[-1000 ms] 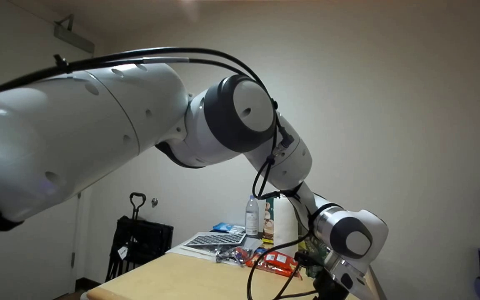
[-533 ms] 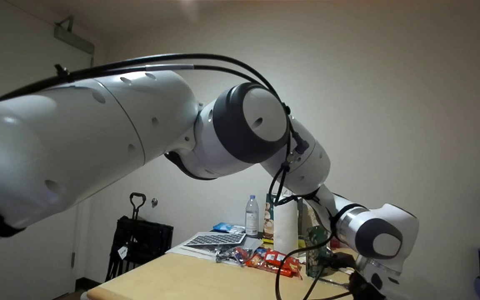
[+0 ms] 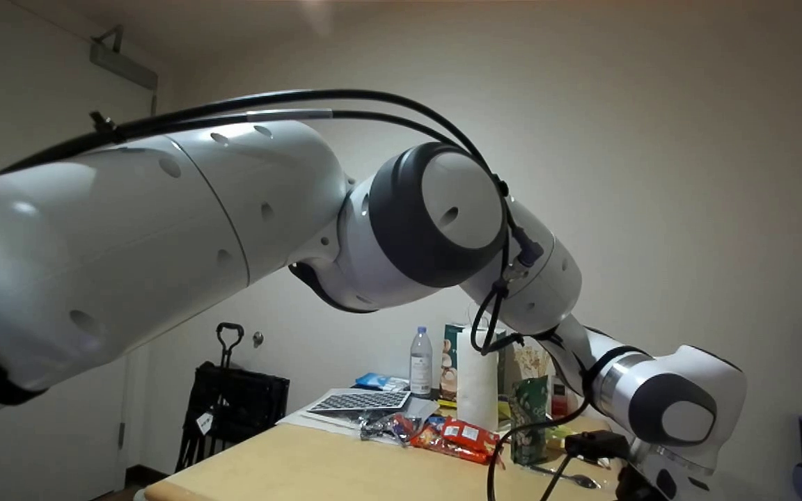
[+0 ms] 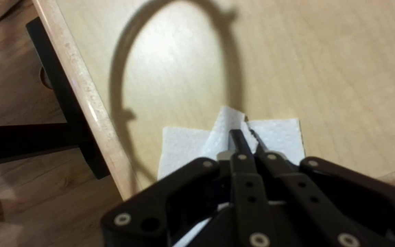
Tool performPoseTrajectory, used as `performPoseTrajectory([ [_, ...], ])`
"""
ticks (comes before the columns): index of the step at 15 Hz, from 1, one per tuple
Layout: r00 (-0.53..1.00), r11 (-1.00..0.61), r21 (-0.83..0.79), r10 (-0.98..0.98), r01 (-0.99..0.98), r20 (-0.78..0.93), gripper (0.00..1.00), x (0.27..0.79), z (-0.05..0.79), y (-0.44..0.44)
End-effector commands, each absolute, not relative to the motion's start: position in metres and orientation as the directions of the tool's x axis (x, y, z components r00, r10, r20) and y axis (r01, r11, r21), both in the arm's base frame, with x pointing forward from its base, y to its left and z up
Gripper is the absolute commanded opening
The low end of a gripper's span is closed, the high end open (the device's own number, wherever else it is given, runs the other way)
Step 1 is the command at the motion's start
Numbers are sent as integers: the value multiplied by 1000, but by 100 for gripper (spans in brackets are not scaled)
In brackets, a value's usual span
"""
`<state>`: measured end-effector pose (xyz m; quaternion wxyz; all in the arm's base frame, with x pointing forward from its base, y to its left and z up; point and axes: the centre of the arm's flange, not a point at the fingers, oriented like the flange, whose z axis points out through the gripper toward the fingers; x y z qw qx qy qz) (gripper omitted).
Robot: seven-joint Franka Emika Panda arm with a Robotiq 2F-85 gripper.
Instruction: Use the white napkin to wipe the table
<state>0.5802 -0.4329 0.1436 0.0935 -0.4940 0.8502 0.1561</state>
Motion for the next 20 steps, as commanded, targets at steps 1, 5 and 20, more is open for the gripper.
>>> performPoseTrajectory([
  [1, -570, 533, 205, -781, -821, -254, 0, 570, 142, -447],
  [5, -631, 560, 304, -737, -770, -242, 0, 548, 140, -456],
  [20, -464, 333, 373, -814, -866, -349, 0, 599, 131, -369],
])
